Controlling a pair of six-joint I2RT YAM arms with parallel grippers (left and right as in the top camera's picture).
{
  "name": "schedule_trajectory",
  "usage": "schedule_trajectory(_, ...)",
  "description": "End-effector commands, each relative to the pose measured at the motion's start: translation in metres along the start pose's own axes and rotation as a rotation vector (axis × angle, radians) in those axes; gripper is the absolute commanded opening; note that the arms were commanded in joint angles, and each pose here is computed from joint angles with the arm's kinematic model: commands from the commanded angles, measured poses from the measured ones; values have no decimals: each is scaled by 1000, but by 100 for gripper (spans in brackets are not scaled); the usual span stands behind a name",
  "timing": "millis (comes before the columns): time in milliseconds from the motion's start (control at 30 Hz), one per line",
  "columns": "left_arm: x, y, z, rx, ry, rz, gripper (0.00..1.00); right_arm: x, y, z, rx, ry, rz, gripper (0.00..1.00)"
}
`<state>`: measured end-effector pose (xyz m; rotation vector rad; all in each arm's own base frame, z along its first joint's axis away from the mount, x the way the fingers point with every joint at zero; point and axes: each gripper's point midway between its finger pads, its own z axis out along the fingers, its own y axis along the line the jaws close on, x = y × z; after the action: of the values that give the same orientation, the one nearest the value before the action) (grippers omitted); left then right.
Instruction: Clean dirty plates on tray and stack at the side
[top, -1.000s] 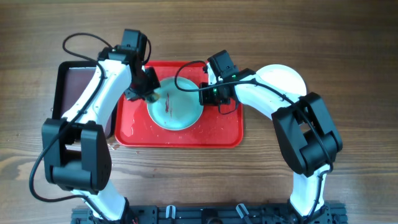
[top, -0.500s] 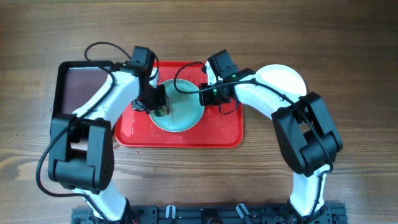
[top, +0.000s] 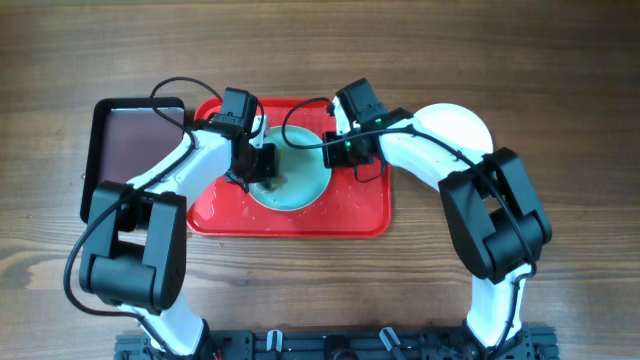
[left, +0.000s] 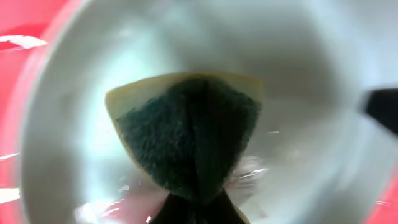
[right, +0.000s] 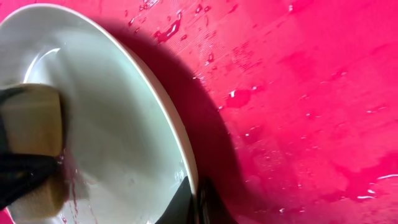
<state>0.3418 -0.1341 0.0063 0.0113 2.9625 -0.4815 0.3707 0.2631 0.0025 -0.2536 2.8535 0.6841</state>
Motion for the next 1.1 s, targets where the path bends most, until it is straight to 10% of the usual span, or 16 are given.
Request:
schedule_trajectory(0,15,-40,11,242,78,-23,4,2,-3,9,13,16,-9,5)
schedule_trajectory(700,-34,75,-7,-442,-224,-188,4,2,-4,9,15,19,-6,4)
schedule_trajectory(1067,26,26,10,-155,91,-122,4,2,-4,9,15,18,-8,4)
